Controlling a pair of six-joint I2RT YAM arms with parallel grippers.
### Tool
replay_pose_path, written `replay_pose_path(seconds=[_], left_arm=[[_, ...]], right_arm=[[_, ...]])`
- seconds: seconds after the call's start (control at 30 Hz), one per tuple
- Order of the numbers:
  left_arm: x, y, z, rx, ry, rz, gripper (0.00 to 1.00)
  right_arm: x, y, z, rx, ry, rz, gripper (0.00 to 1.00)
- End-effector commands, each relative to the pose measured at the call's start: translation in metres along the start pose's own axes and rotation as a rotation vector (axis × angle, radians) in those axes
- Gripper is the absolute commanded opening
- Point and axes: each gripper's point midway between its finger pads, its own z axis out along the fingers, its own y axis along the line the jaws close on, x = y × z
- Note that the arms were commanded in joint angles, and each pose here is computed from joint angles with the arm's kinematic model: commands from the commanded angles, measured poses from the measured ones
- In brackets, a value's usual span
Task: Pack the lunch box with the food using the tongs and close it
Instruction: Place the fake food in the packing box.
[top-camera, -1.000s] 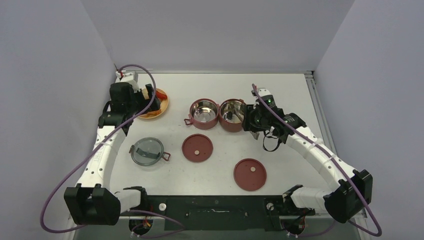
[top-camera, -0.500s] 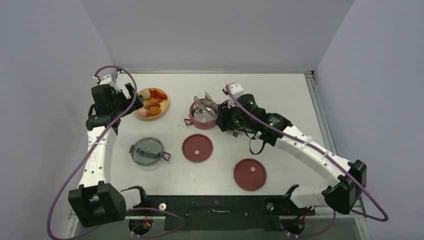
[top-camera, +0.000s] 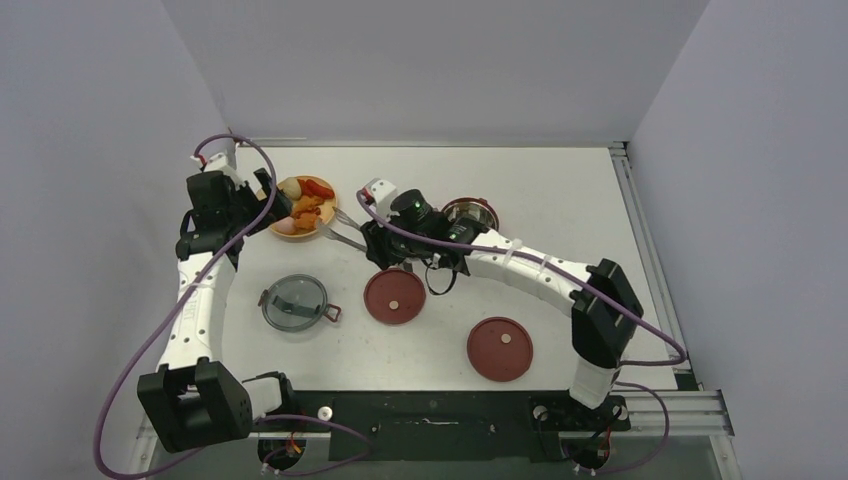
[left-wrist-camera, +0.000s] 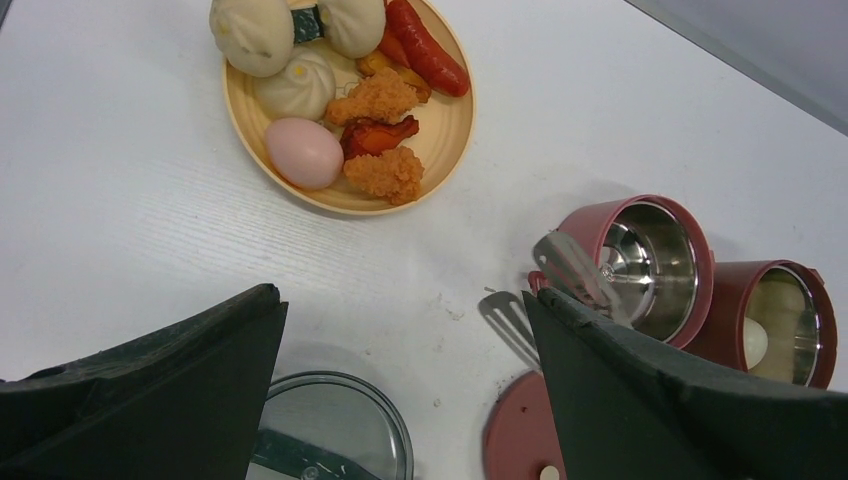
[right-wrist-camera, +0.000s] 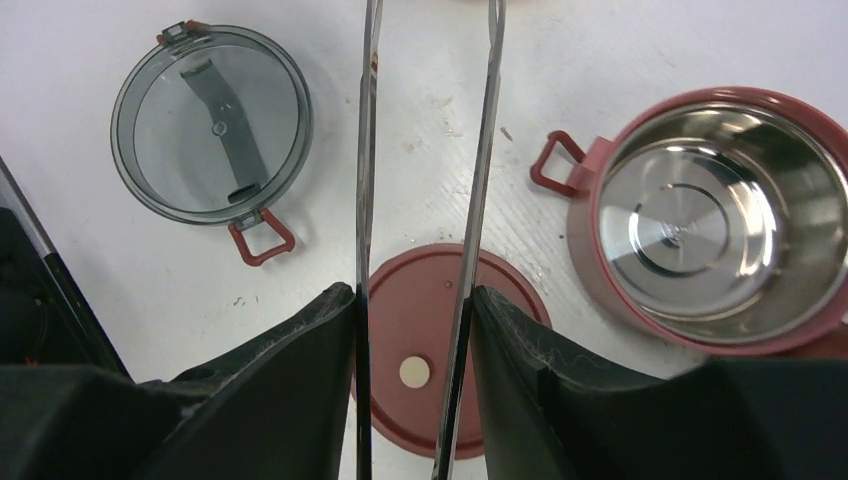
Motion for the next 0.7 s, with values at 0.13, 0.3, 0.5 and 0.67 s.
replay_pose_path(seconds=[0.13, 0.3, 0.5, 0.67], left_arm=[[-0.013, -0.007, 0.003, 0.035, -0.047, -0.005, 0.96], [-0.015, -0.008, 0.002, 0.033, -0.057, -0.003, 0.96], [-0.015, -0.008, 0.003, 0.037, -0.054, -0.003, 0.96], [-0.014, -0.009, 0.003, 0.043, -0.051, -0.006, 0.96]], right_arm=[[-0.034, 0.019, 0.040, -0.110, -0.063, -0.113, 0.43], [-0.034, 0.015, 0.060, -0.101, -0.054, -0.123, 0.43], [-0.041, 0.011, 0.079, -0.085, -0.062, -0.132, 0.44], [-0.042, 0.009, 0.091, -0.079, -0.060, -0.135, 0.44]])
